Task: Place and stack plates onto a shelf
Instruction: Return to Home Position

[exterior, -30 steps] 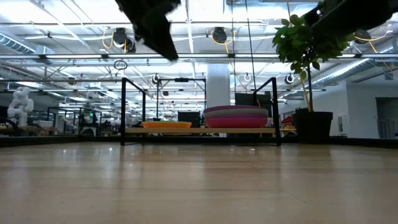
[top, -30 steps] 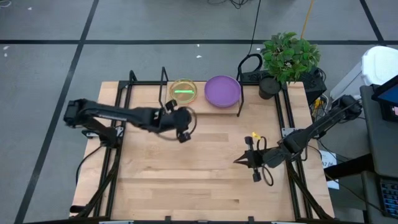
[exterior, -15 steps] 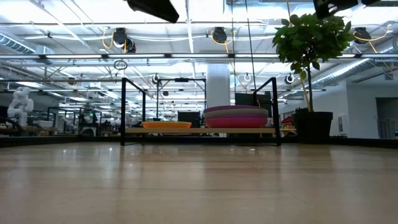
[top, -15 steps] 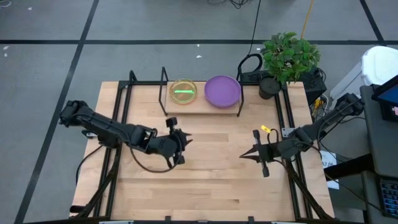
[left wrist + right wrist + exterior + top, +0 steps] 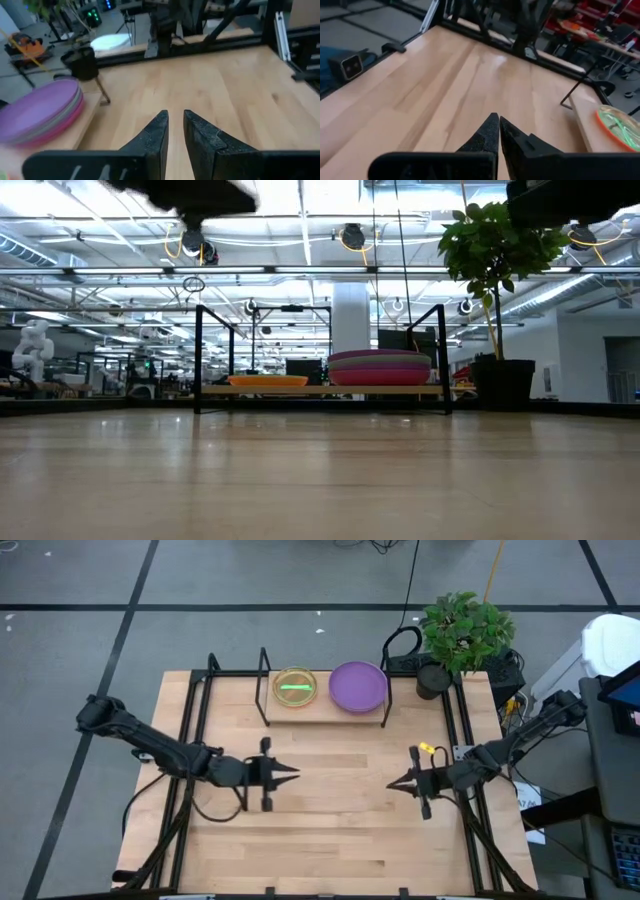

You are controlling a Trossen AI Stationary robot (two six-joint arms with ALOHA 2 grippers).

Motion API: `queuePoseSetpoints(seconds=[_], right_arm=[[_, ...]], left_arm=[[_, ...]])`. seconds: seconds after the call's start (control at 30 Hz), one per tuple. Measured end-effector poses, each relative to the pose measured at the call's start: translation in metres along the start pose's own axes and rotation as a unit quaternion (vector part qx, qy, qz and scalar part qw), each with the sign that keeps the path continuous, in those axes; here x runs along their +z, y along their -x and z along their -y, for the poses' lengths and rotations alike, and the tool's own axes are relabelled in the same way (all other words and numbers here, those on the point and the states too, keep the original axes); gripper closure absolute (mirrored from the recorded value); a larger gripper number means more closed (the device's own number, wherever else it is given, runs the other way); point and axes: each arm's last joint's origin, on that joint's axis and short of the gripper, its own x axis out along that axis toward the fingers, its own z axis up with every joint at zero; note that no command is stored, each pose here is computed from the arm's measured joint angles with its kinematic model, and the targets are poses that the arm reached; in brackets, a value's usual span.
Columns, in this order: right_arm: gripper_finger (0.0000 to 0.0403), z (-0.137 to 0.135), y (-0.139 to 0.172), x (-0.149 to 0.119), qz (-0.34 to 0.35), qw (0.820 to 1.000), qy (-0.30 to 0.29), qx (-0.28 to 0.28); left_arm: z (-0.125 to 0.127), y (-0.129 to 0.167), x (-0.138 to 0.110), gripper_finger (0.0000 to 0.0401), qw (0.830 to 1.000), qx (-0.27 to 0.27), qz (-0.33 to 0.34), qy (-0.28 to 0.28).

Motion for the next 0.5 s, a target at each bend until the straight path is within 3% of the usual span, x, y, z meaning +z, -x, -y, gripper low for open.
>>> queuePoseSetpoints(seconds=[0.27,0.5], right_arm=[[0.0403,0.001,0.003,-0.030,0.020,1.000,-0.007,-0.015],[0.0403,0.001,0.007,-0.046,0.024,1.000,-0.013,-0.016]], left_arm=[[-0.007,0.042,-0.039,0.0336,0.997,-0.023,0.039,0.056],[-0.004,0.069,-0.065,0.0337,0.995,-0.063,0.058,0.046]])
